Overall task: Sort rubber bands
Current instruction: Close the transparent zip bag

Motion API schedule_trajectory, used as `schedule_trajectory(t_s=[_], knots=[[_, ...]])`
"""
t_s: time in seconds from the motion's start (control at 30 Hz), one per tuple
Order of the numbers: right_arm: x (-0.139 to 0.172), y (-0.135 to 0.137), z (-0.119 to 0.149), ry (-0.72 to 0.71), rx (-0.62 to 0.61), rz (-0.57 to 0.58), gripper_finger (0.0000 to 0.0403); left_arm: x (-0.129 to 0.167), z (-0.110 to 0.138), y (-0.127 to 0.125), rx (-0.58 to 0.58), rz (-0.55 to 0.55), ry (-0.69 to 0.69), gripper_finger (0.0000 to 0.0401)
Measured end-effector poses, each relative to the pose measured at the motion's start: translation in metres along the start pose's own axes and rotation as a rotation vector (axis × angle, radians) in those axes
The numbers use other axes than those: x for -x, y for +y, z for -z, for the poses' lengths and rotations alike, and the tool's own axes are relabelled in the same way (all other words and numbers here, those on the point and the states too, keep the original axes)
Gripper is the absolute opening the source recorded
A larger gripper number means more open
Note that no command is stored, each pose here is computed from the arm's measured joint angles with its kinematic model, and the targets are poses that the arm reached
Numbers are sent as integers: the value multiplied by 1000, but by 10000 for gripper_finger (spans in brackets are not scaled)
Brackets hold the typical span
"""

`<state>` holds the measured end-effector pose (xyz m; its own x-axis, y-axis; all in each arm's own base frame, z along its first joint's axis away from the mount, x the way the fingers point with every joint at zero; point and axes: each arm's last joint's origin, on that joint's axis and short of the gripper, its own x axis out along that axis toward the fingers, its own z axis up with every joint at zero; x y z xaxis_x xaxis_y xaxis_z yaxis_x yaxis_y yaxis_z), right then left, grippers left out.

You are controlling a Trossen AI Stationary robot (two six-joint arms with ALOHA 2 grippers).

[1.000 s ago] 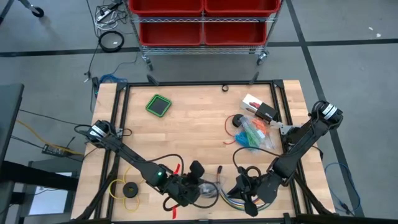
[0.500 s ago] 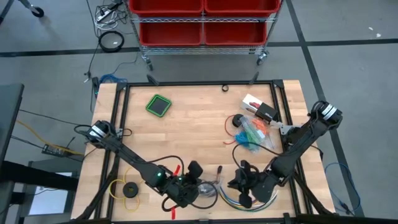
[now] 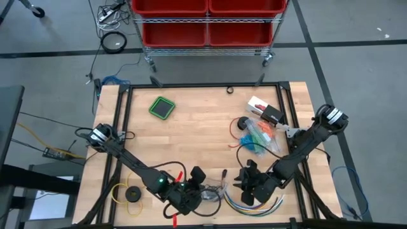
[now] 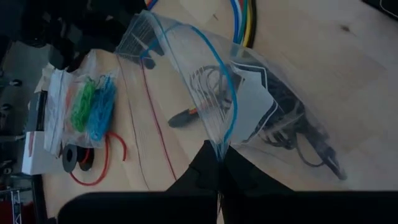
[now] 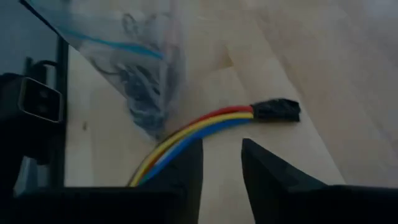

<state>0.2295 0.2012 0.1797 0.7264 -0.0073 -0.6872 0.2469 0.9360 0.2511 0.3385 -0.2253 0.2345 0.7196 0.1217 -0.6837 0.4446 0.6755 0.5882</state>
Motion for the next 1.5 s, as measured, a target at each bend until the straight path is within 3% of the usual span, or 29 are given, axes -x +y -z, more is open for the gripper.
schedule_trajectory(t_s=[0.27,0.37,0.5,0.63,0.8,1.5], knots=[[-9,-27,37,-197,-14,-6,108,0,1,0,17,4,8,1],[-8,-39,53,-305,-69,-71,105,0,1,0,17,4,8,1],[2,-38,53,-442,-78,-209,107,0,1,0,18,3,7,1],[6,-22,39,-507,34,-219,105,0,-1,0,28,-1,-7,1],[2,-17,26,-514,103,-174,105,0,-2,0,36,10,-25,1],[-6,-21,19,-422,57,-284,105,0,-3,0,41,13,-37,1]])
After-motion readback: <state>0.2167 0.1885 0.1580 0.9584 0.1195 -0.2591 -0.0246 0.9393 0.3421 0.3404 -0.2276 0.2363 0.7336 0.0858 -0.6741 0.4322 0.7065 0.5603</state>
